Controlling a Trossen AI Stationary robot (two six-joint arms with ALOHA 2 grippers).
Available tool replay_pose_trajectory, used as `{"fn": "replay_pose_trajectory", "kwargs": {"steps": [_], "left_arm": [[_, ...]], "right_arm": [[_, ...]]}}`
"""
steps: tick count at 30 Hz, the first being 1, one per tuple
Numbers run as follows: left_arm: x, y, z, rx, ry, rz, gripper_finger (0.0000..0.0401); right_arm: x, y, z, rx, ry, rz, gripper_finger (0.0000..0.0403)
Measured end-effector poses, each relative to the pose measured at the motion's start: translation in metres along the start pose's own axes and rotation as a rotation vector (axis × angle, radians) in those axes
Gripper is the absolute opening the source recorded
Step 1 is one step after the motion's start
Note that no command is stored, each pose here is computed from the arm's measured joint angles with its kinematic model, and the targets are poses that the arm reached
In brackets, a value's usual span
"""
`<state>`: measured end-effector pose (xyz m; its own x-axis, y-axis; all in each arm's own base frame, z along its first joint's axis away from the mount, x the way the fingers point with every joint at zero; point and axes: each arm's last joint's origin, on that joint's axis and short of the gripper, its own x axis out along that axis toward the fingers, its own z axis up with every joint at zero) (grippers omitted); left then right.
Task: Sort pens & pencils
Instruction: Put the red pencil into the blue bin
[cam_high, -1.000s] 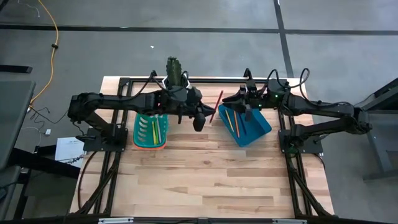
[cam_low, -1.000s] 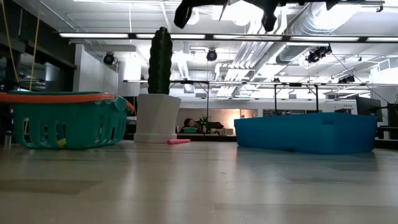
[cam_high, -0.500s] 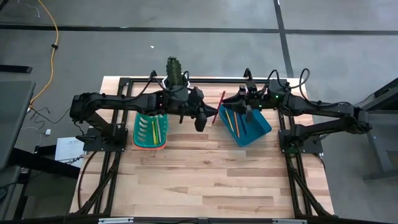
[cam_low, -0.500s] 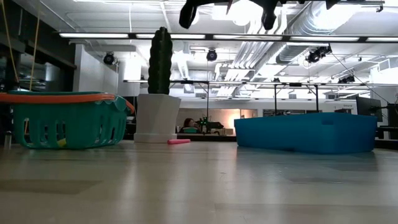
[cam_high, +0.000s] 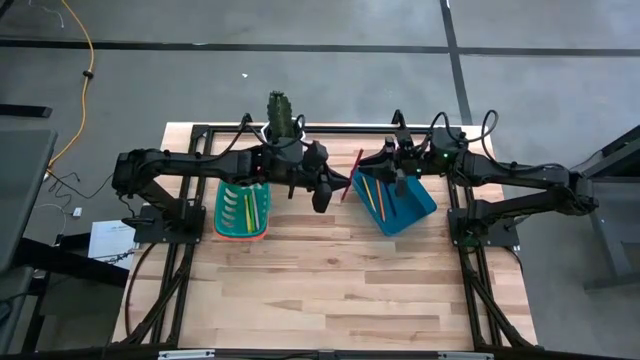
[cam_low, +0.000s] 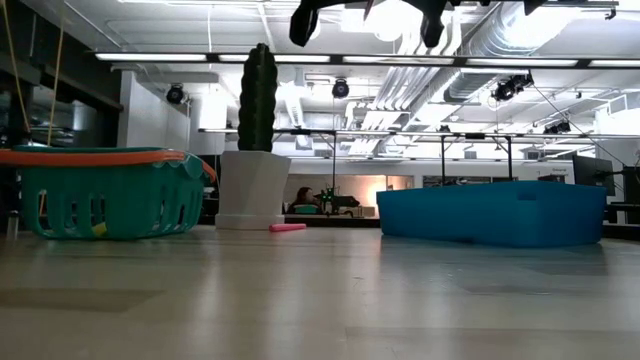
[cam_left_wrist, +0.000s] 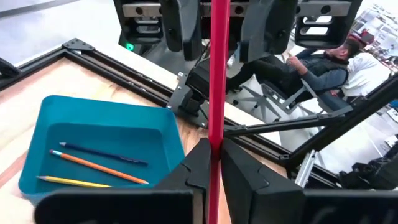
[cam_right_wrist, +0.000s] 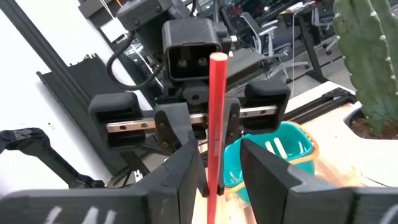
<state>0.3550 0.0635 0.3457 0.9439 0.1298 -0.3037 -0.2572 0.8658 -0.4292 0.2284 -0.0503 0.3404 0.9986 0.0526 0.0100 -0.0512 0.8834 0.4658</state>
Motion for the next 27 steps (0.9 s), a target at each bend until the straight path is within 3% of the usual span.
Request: {"fn": "replay_pose_trajectory", "kwargs": {"steps": [27], "left_arm": [[0.012, -0.007, -0.013, -0.021, 0.065, -0.061, 0.0021]], "right_arm": [[0.000, 0.004, 0.003, -0.013, 0.002, 0.099, 0.0109]]}}
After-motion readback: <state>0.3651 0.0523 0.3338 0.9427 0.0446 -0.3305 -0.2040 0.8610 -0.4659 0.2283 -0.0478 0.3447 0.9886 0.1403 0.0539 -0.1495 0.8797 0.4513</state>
